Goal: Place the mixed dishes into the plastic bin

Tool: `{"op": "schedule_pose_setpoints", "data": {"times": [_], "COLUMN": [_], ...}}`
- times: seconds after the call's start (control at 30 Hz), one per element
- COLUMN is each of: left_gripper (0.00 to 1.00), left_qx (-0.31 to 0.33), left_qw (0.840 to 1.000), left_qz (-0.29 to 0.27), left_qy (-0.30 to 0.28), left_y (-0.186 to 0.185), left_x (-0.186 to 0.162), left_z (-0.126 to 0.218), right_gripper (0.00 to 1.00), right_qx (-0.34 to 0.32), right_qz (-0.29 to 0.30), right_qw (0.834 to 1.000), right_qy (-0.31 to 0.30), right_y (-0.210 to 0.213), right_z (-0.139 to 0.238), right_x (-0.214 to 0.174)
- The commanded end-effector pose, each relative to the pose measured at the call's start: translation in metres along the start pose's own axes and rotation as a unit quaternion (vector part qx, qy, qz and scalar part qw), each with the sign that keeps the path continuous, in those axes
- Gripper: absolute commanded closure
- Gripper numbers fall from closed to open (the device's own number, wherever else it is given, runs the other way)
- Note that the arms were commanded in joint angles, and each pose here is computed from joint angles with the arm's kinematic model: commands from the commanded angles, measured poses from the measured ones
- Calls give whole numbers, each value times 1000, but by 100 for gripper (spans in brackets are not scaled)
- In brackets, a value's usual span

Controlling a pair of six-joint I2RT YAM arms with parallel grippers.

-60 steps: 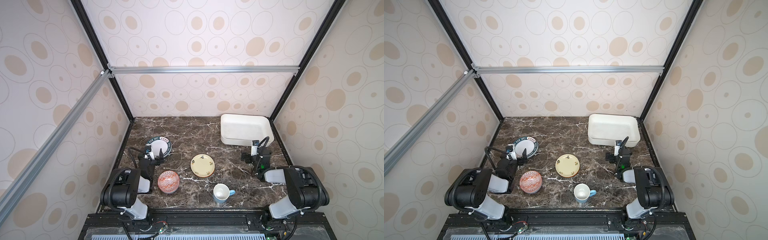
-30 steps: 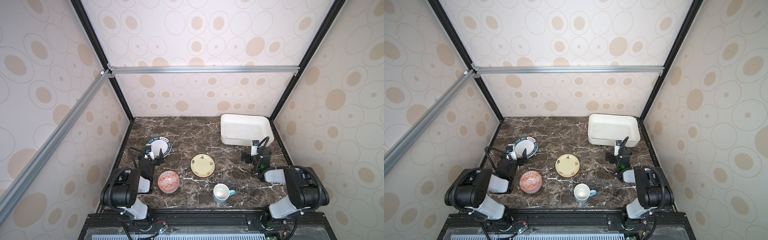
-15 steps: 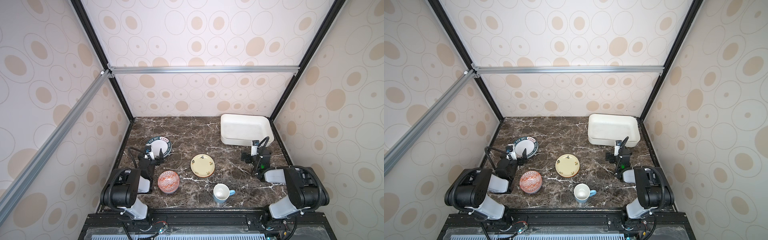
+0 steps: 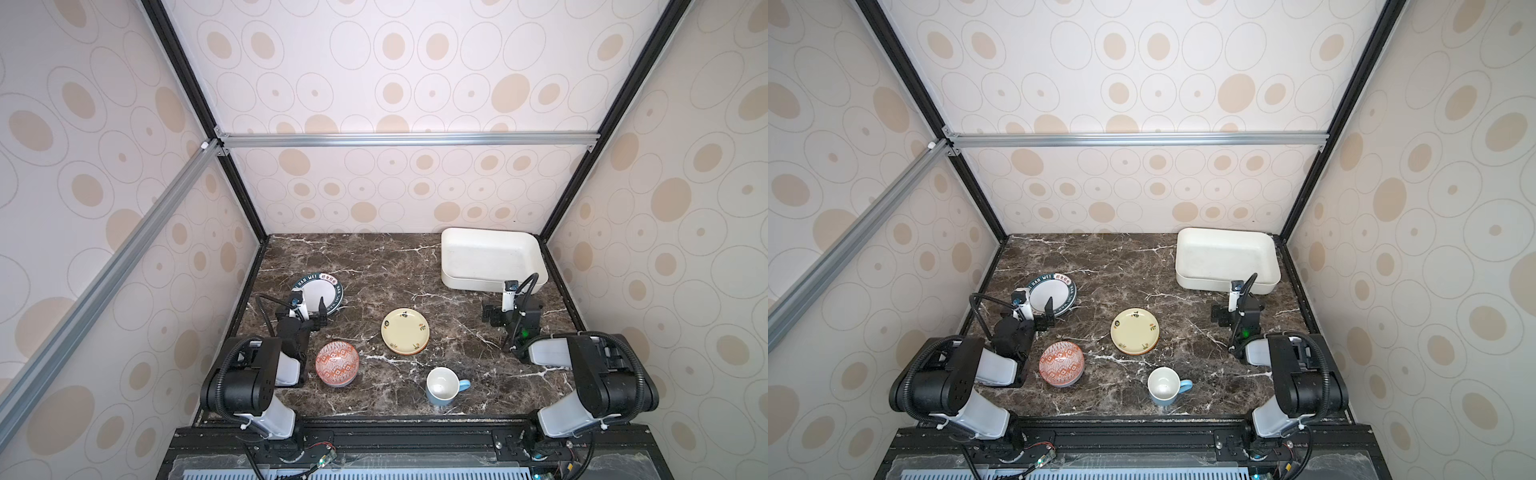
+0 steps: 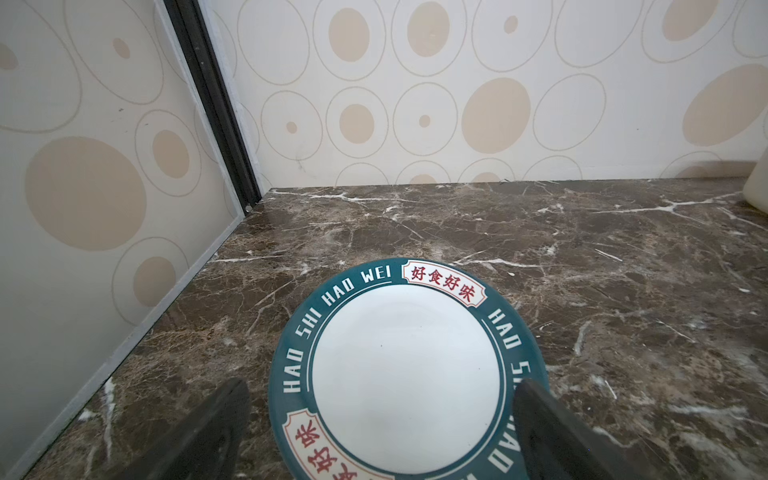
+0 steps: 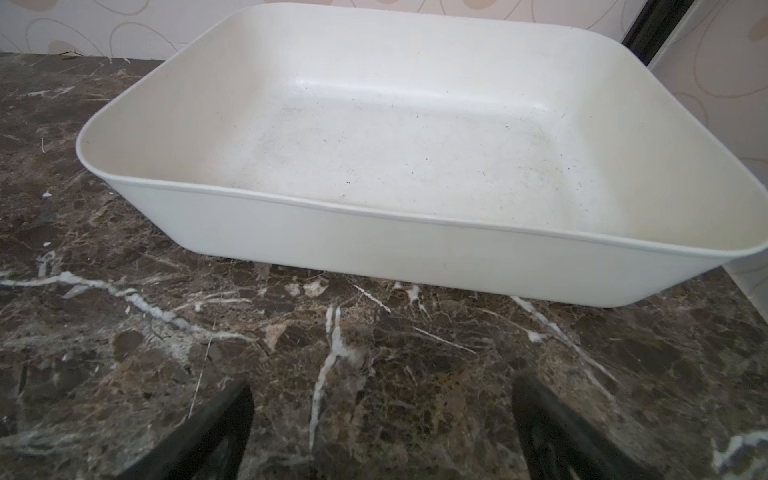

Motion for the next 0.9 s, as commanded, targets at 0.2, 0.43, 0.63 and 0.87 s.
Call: {"op": "schedule_pose_setpoints", "data": {"times": [0.2,0.43,0.63,0.87], "left_gripper": [1,1,1,1], "left_qx": [-6,1,-19,-29], "left_qw": [1000,999,999,999], "left_qz": [-4,-16,-31,-11], "left_qy": [-23,-28,-13,9], "left_y": [0,-5,-14,-22], "left_x": [9,17,72,144], "left_z": [-5,-2,-17,-42], "right_gripper": [0,0,0,0], "right_qx": [3,-5,-20,-86], "right_qz": [-2,-4,13,-13], "right_qw": [1000,1000,1000,993], "right_qy": [-2,-6,12,74], "right_y": [-2,-3,-7,-10], "right_z": [0,1,29,71], "right_x": [6,9,45,126]}}
Point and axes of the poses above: each gripper's point midway between its finger pads, its own z axis back along the fingers, its own y axis along the line the jaws close on, x = y × z, the point moved 10 cm from there along z, back along the fingers, and after that the axes turned 5 degrees about z, right-handed, at the moved point
